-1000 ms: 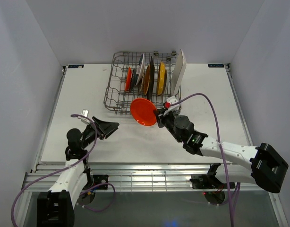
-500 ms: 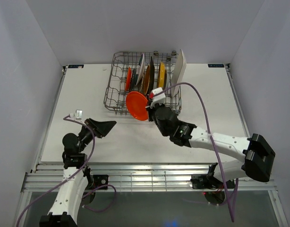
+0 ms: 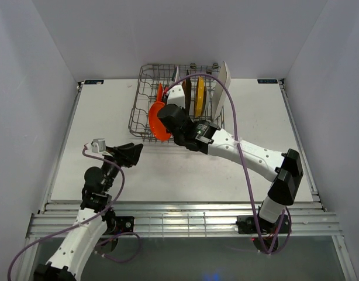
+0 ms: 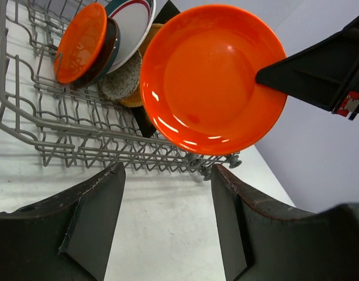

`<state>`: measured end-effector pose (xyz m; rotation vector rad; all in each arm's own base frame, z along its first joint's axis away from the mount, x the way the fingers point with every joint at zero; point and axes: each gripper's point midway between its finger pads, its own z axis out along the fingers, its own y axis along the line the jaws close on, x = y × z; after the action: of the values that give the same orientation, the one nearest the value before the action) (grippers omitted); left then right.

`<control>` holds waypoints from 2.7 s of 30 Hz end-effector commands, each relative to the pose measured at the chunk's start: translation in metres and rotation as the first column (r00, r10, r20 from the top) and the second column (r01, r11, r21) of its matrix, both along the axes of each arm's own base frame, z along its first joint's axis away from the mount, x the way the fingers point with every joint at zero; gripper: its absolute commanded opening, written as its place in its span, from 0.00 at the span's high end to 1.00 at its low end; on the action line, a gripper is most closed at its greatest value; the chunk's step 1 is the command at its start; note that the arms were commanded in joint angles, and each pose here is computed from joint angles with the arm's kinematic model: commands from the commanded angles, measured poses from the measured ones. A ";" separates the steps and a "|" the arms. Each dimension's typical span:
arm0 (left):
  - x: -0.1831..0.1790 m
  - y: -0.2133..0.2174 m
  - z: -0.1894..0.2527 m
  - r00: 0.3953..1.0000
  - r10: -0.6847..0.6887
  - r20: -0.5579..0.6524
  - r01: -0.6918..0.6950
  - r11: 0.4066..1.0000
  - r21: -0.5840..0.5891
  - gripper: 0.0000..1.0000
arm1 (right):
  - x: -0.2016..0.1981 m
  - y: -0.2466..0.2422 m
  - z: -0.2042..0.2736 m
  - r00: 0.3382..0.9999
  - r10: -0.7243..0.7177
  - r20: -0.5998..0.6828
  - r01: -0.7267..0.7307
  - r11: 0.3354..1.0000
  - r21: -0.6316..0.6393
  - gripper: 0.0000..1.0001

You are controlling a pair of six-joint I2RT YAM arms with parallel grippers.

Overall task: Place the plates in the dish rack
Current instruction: Insert the plate into the dish rack.

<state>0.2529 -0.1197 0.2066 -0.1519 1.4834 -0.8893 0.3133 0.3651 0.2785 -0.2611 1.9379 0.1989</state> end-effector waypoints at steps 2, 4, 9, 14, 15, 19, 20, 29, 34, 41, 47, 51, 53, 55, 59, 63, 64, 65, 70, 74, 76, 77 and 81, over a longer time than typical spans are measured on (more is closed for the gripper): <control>0.009 -0.003 0.022 0.987 0.078 0.140 -0.092 0.991 0.099 0.30 | -0.003 -0.005 0.029 0.999 0.015 -0.035 -0.011 0.995 0.104 0.92; 0.009 -0.005 0.029 0.976 0.099 0.193 -0.123 0.986 0.115 0.30 | -0.003 -0.005 0.038 0.997 0.056 -0.048 -0.049 0.989 0.142 0.92; 0.004 -0.020 0.038 0.945 0.124 0.303 -0.189 0.962 0.196 0.30 | 0.003 -0.014 0.054 0.993 0.070 -0.096 -0.050 0.978 0.201 0.92; -0.003 -0.043 0.050 0.906 0.090 0.414 -0.221 0.934 0.281 0.31 | 0.013 -0.024 0.066 0.996 -0.015 -0.091 0.031 0.984 0.176 0.92; -0.003 -0.046 0.051 0.896 0.090 0.435 -0.240 0.922 0.304 0.31 | 0.018 -0.025 0.064 0.995 -0.023 -0.097 0.039 0.984 0.173 0.92; 0.003 -0.060 0.048 0.858 0.109 0.501 -0.366 0.816 0.448 0.31 | 0.023 -0.027 0.067 0.994 -0.005 -0.111 0.027 0.981 0.193 0.92; 0.004 -0.061 0.050 0.845 0.111 0.523 -0.389 0.798 0.460 0.32 | 0.025 -0.030 0.068 0.993 -0.010 -0.114 0.032 0.980 0.199 0.92; 0.017 -0.063 0.061 0.736 0.167 0.656 -0.607 0.592 0.530 0.48 | 0.023 -0.033 0.069 0.992 0.014 -0.128 0.013 0.977 0.215 0.92; 0.011 -0.068 0.075 0.697 0.134 0.704 -0.621 0.604 0.499 0.53 | 0.023 -0.033 0.067 0.991 0.024 -0.133 0.004 0.978 0.210 0.92; 0.008 -0.086 0.088 0.639 0.035 0.769 -0.648 0.563 0.513 0.44 | 0.031 -0.030 0.070 0.984 0.081 -0.158 -0.043 0.971 0.234 0.92; 0.005 -0.117 0.098 0.586 -0.057 0.808 -0.659 0.547 0.516 0.43 | 0.030 -0.029 0.065 0.980 0.097 -0.172 -0.055 0.972 0.230 0.92; 0.009 -0.128 0.104 0.563 -0.075 0.823 -0.688 0.510 0.516 0.43 | 0.030 -0.030 0.061 0.979 0.096 -0.181 -0.055 0.973 0.223 0.92; 0.009 -0.130 0.106 0.552 -0.078 0.830 -0.701 0.495 0.513 0.44 | 0.029 -0.032 0.061 0.979 0.095 -0.180 -0.054 0.974 0.222 0.92; 0.011 -0.132 0.109 0.545 -0.073 0.836 -0.711 0.487 0.506 0.45 | 0.028 -0.031 0.059 0.978 0.100 -0.183 -0.058 0.973 0.224 0.92; 0.012 -0.131 0.118 0.528 -0.057 0.847 -0.737 0.465 0.491 0.46 | 0.023 -0.033 0.056 0.977 0.113 -0.182 -0.070 0.971 0.230 0.92; 0.009 -0.133 0.126 0.511 -0.058 0.858 -0.755 0.447 0.480 0.46 | 0.024 -0.033 0.052 0.976 0.114 -0.188 -0.070 0.972 0.226 0.92; 0.009 -0.135 0.126 0.507 -0.062 0.860 -0.761 0.436 0.480 0.46 | 0.023 -0.031 0.052 0.974 0.119 -0.191 -0.074 0.971 0.226 0.92; 0.009 -0.135 0.129 0.502 -0.059 0.863 -0.765 0.434 0.475 0.46 | 0.023 -0.030 0.052 0.973 0.125 -0.192 -0.079 0.970 0.229 0.92; 0.005 -0.135 0.132 0.496 -0.055 0.867 -0.771 0.430 0.469 0.46 | 0.029 -0.037 0.051 0.980 0.070 -0.185 -0.028 0.975 0.221 0.92; -0.002 -0.135 0.134 0.493 -0.059 0.868 -0.760 0.457 0.462 0.46 | 0.045 -0.044 0.068 0.989 0.012 -0.147 0.025 0.967 0.254 0.92; -0.003 -0.137 0.132 0.494 -0.066 0.867 -0.756 0.460 0.466 0.45 | 0.051 -0.047 0.077 0.993 -0.015 -0.121 0.047 0.964 0.262 0.92; -0.004 -0.137 0.133 0.492 -0.067 0.868 -0.755 0.463 0.464 0.45 | 0.053 -0.047 0.076 0.993 -0.024 -0.120 0.055 0.964 0.259 0.92; -0.007 -0.137 0.134 0.489 -0.068 0.869 -0.747 0.481 0.458 0.43 | 0.056 -0.051 0.069 0.992 -0.046 -0.121 0.074 0.968 0.240 0.92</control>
<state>0.2675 -0.2939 0.2613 0.9271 0.8526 0.3753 0.3581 0.3168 0.3207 -0.0982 2.0944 0.3995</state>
